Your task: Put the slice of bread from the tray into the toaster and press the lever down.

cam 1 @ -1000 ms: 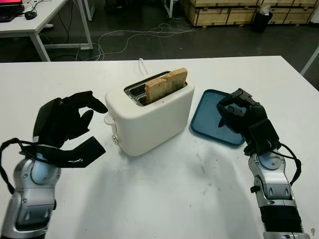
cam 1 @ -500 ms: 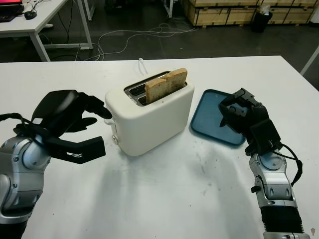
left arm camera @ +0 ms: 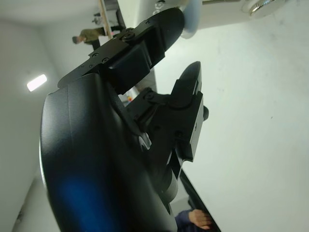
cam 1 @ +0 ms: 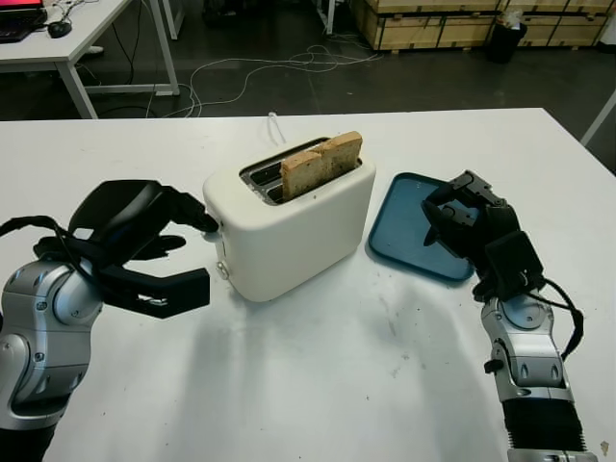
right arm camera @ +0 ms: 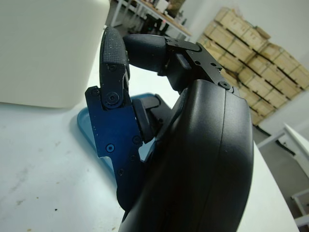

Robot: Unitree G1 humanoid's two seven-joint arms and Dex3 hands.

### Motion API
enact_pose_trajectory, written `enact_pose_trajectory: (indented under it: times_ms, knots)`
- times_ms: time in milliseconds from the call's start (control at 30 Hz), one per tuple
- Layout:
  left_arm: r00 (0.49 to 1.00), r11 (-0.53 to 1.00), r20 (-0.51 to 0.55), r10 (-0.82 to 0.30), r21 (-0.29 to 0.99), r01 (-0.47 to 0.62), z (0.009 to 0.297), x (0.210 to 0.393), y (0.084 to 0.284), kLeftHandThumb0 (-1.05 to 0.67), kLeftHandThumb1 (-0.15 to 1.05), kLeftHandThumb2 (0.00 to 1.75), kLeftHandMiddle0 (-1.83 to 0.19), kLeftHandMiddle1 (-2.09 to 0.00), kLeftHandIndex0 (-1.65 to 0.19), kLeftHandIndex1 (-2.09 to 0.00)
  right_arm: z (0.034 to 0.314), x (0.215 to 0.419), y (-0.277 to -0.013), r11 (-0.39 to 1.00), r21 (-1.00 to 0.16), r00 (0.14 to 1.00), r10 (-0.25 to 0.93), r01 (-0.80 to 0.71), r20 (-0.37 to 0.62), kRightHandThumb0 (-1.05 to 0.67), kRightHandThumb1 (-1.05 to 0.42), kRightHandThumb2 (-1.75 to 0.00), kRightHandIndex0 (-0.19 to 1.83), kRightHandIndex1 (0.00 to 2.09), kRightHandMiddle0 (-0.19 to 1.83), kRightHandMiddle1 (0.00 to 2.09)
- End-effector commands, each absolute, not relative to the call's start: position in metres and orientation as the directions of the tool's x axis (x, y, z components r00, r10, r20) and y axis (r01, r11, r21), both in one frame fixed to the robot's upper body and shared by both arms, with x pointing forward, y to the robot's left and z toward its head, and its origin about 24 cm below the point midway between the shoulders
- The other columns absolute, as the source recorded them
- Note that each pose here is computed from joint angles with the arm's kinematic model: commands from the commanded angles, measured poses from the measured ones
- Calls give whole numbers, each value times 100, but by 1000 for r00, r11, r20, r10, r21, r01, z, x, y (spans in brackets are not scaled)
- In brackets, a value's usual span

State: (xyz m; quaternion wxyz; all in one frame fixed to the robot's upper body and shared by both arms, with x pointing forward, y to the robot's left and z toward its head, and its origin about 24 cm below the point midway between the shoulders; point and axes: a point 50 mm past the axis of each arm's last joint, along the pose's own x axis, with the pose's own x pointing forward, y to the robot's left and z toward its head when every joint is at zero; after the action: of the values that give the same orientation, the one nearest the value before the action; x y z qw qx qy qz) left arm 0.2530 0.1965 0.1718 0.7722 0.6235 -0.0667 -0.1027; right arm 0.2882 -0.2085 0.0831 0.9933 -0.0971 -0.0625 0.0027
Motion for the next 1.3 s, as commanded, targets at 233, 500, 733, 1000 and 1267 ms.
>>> enact_pose_trajectory:
  times_ms: [233,500,733,1000,1267]
  knots:
    - [972,189,-7,-233,981,52,173,255,196,6,90,1,-107,-145,-107,-1,87,287,-208,983,-184,989,24,3,144,-44,-92,-37,86,175,56,175]
    - [969,197,-30,-245,977,81,168,255,192,5,90,1,-106,-148,-107,-1,86,286,-208,983,-181,989,25,2,147,-42,-92,-37,86,175,56,175]
    - [958,200,-77,-277,970,137,157,256,185,5,90,1,-105,-149,-108,-1,85,285,-209,983,-182,989,26,1,147,-41,-92,-37,87,175,56,175]
    - [939,221,-168,-299,946,239,136,257,176,7,91,3,-104,-148,-106,0,84,285,-210,983,-184,988,27,1,150,-42,-92,-37,87,175,58,175]
    - [928,219,-260,-266,921,321,106,259,176,9,92,8,-110,-115,-106,-1,84,284,-210,985,-173,989,30,-4,148,-42,-92,-36,87,175,57,175]
